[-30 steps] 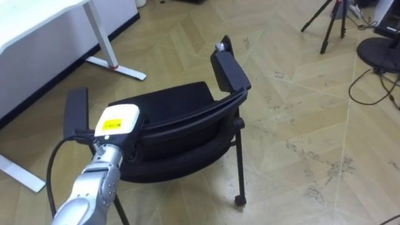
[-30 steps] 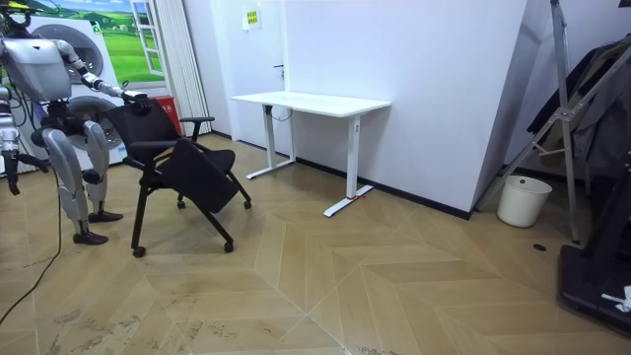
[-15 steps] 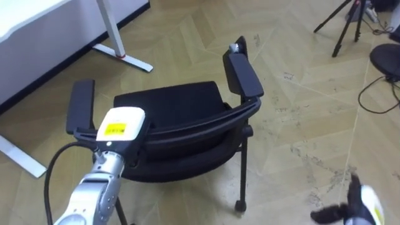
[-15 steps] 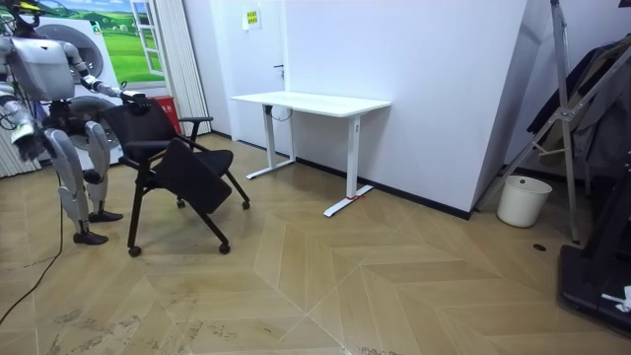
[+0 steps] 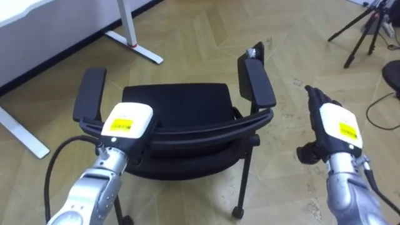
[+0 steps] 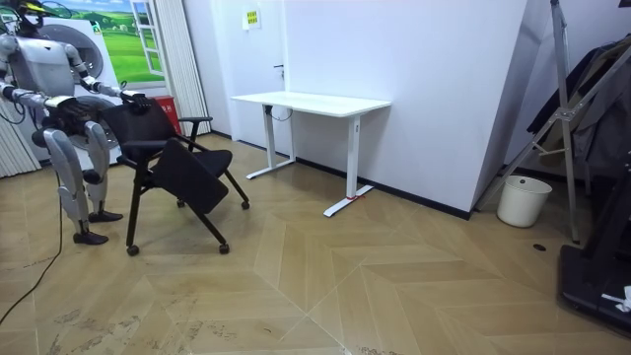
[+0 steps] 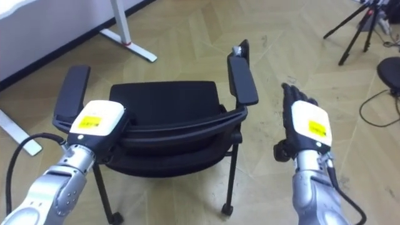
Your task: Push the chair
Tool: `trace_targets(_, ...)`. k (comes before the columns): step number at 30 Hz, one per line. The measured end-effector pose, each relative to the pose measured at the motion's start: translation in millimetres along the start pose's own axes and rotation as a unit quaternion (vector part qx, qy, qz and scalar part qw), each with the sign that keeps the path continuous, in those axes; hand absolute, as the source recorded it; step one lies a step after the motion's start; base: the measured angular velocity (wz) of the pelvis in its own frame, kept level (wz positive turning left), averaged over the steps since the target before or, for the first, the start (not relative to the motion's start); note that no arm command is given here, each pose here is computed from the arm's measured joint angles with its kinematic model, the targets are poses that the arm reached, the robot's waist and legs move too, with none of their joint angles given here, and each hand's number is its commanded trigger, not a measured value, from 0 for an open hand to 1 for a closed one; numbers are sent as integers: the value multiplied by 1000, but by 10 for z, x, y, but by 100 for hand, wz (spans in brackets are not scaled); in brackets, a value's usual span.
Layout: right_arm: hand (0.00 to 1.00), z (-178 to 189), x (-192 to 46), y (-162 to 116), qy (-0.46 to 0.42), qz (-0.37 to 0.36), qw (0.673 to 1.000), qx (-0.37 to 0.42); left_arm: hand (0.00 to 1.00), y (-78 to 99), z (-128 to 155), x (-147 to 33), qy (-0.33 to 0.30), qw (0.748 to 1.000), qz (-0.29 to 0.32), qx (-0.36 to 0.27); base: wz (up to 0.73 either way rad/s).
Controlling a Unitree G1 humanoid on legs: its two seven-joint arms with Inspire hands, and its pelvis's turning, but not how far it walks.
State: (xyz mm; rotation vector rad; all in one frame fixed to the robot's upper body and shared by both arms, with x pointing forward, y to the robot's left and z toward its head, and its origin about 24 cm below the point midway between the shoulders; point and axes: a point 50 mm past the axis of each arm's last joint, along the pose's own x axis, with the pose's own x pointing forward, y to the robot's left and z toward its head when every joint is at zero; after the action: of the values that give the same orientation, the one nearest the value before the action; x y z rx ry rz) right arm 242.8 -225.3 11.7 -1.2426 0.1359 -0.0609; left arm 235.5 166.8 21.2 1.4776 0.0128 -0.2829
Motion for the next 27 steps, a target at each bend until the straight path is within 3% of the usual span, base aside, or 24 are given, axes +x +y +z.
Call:
trace_targets(10,0,488,36,-224,-105,-5,994,-19,100,48,38,-9,-21,1000,3,16,4)
trace_targets(27,0,623,-11,-194,-144,44,987,-58,100,60,77,-14,-46,999,6,22,2)
